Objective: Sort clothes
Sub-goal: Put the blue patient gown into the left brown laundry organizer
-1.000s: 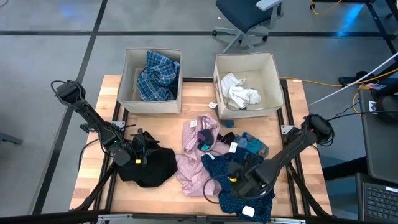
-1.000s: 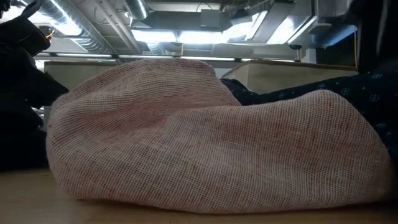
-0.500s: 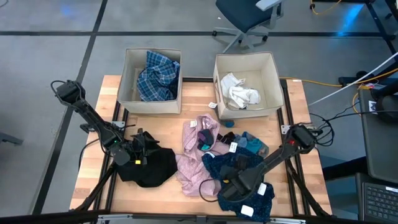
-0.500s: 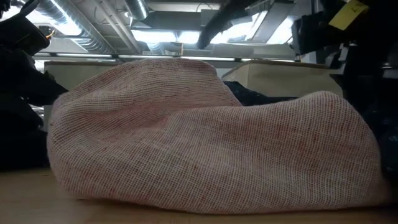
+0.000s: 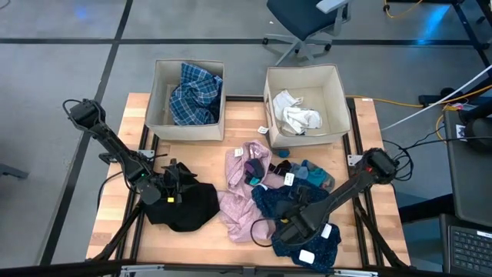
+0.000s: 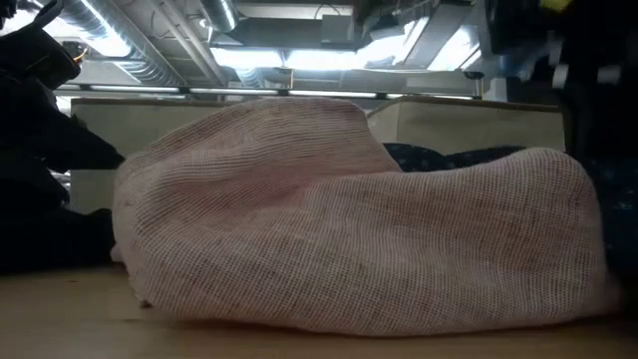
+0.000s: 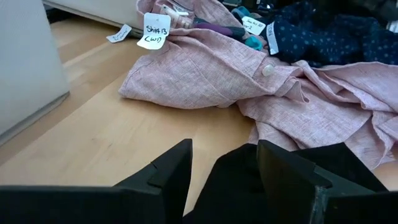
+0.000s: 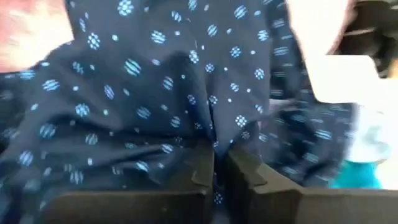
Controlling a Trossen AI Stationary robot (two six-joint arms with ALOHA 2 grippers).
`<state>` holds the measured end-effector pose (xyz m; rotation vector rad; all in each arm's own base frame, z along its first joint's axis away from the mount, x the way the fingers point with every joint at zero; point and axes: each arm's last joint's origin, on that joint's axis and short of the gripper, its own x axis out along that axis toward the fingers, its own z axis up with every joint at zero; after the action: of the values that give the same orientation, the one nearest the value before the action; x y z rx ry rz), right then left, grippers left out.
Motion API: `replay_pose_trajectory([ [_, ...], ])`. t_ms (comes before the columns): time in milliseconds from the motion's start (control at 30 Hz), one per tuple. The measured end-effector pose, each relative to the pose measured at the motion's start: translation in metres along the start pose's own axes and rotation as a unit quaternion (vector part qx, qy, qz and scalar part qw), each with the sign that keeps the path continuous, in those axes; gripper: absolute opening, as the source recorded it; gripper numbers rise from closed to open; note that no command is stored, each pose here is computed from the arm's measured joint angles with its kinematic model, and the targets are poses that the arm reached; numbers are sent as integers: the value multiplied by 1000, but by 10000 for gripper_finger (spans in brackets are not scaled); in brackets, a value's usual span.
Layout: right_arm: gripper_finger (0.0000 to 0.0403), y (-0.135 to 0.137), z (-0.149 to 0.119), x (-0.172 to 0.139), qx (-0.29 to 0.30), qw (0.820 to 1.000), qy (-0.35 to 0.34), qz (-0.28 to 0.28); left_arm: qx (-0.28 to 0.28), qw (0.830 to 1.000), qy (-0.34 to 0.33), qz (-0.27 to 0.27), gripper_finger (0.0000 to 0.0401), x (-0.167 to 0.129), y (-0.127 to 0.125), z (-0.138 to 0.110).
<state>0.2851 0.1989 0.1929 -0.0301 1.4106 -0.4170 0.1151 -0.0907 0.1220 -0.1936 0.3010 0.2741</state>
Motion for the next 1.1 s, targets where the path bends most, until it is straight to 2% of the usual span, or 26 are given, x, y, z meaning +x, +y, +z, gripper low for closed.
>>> replay_pose_trajectory([
  [233, 12, -24, 11, -62, 16, 993, -114, 24, -5, 1000, 0, 0, 172, 0, 0, 0],
  [433, 8, -44, 30, -108, 20, 967, -252, -16, -16, 1000, 0, 0, 172, 0, 0, 0],
  [567, 5, -60, 55, -136, 15, 936, -346, -72, -26, 1000, 0, 0, 172, 0, 0, 0],
  [867, 4, -116, 124, -189, -26, 870, -469, -152, -26, 1000, 0, 0, 172, 0, 0, 0],
  [1100, 4, -181, 172, -213, -51, 793, -572, -202, -29, 1000, 0, 0, 172, 0, 0, 0],
])
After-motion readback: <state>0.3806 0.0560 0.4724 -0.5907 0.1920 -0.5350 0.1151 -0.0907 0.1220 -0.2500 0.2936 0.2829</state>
